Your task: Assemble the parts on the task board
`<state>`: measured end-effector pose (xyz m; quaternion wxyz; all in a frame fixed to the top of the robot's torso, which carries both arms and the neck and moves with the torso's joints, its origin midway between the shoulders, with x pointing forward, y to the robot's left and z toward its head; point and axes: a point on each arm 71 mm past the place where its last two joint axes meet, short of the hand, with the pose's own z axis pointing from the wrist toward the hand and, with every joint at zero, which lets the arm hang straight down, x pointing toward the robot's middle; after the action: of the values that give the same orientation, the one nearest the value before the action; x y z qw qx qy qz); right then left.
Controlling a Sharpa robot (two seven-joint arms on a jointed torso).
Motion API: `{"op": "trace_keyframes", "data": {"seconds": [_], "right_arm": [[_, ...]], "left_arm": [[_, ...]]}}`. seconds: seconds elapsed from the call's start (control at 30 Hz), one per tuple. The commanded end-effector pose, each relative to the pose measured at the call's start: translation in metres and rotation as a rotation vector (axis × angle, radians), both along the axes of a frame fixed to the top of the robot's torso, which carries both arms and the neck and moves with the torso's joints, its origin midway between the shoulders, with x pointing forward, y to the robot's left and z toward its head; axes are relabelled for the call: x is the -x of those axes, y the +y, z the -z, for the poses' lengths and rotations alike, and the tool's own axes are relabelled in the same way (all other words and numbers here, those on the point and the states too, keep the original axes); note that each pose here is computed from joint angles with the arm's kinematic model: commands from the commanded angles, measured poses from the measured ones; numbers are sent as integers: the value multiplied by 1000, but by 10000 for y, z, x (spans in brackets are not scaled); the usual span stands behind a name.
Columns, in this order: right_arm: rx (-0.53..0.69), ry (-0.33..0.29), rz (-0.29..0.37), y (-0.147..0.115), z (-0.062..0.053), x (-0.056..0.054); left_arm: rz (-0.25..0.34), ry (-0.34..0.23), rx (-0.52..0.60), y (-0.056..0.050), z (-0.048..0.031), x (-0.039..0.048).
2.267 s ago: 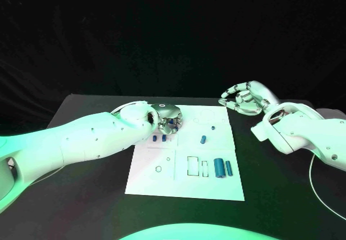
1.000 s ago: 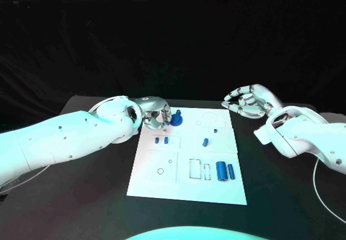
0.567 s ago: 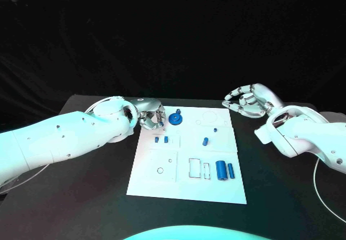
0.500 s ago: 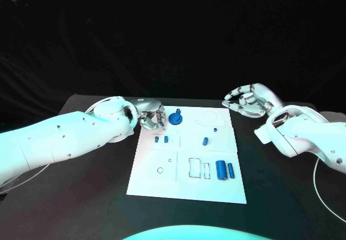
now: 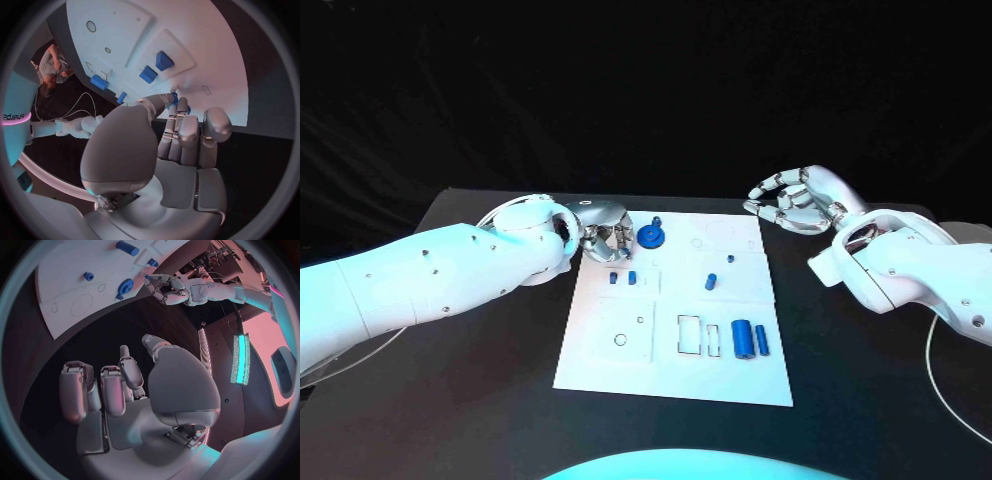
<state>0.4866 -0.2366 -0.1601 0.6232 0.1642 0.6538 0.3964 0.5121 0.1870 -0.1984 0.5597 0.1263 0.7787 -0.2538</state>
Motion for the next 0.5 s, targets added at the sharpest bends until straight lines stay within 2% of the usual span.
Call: {"op": "trace_keyframes", "data": {"seconds": [0.03,0.5], "right_arm": [[1,-7,-11,14,-4,6],[0,-7,-11,13,-4,7]], "left_arm": [[19,35,-3,-31,25,16],[18,49,-14,-44,54,7]]}}
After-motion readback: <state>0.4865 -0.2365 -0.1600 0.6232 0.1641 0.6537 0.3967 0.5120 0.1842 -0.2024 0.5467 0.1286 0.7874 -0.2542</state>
